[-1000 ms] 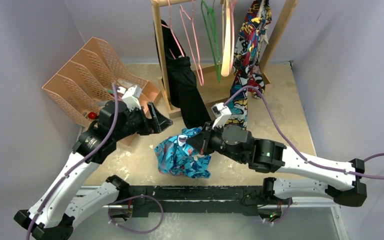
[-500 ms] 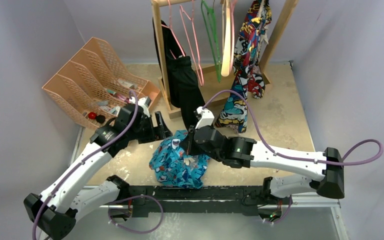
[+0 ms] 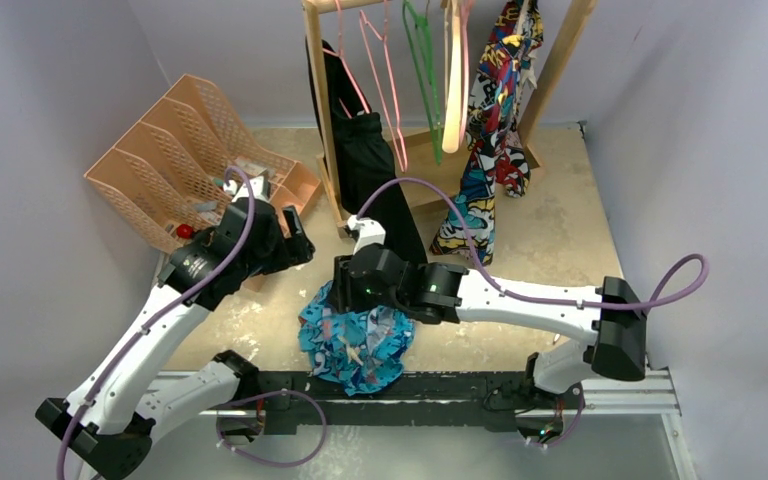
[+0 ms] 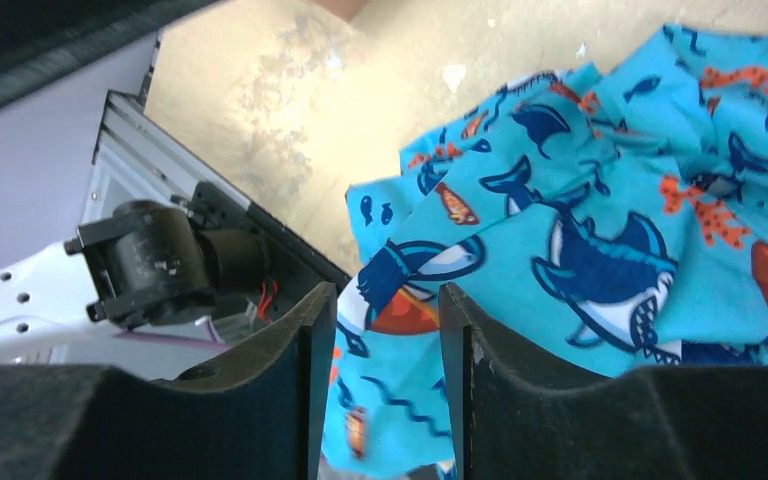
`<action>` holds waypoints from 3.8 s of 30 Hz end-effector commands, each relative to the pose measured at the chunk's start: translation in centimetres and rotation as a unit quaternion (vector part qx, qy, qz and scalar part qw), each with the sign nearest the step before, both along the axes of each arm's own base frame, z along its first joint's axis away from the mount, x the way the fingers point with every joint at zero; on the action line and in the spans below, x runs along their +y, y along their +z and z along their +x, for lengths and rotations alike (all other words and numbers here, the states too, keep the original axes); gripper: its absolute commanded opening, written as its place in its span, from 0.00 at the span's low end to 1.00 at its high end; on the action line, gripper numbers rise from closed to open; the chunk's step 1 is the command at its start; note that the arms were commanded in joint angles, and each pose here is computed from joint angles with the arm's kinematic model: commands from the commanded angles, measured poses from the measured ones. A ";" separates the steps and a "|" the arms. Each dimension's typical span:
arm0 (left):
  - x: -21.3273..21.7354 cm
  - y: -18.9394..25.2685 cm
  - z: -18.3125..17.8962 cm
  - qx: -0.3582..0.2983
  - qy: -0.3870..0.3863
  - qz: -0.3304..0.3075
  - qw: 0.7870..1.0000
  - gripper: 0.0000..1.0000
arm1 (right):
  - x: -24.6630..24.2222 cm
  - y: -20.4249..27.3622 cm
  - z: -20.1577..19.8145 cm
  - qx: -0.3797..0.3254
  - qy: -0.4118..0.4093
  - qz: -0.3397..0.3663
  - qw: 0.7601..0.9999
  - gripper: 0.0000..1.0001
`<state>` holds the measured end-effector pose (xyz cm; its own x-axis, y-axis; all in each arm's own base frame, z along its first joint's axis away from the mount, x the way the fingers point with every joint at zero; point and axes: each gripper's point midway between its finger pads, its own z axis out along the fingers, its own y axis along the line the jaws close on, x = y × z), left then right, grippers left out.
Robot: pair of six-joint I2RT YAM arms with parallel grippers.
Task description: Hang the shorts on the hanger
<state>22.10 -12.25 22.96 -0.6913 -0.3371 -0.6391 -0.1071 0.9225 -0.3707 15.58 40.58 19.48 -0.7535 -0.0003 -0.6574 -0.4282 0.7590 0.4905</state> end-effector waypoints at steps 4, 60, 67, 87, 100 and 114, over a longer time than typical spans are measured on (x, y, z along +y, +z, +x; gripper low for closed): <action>-2.1 1.6 -0.4 -0.015 -0.043 -0.050 0.998 0.73 | -4.5 -0.3 -2.7 0.084 -0.036 -0.011 0.996 0.49; -5.7 -4.4 1.2 0.039 -0.072 0.008 0.997 0.00 | -12.5 -10.1 -2.0 0.194 -0.314 0.104 0.924 0.00; -0.4 -1.7 3.9 0.000 0.041 0.034 0.999 0.00 | -18.7 -2.9 -0.1 0.089 -0.362 0.066 0.926 0.00; 5.8 -4.2 7.6 0.020 0.096 0.027 0.995 0.61 | -16.6 1.7 -1.6 0.067 -0.238 0.118 0.962 0.00; -5.9 2.9 4.2 -0.110 -0.194 -0.147 0.964 0.62 | -10.8 6.7 -3.3 -0.090 0.013 0.151 0.984 0.00; -14.7 -0.4 0.2 -0.129 -0.352 -0.149 0.915 0.62 | -11.9 0.0 -6.1 -0.017 0.081 0.031 0.996 0.00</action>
<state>21.96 -24.96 20.90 -0.7340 -0.0769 -0.6748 0.4852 0.6357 -0.6003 9.71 29.39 18.31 -0.7261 -0.1064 -0.6793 -0.5610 0.6630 0.4957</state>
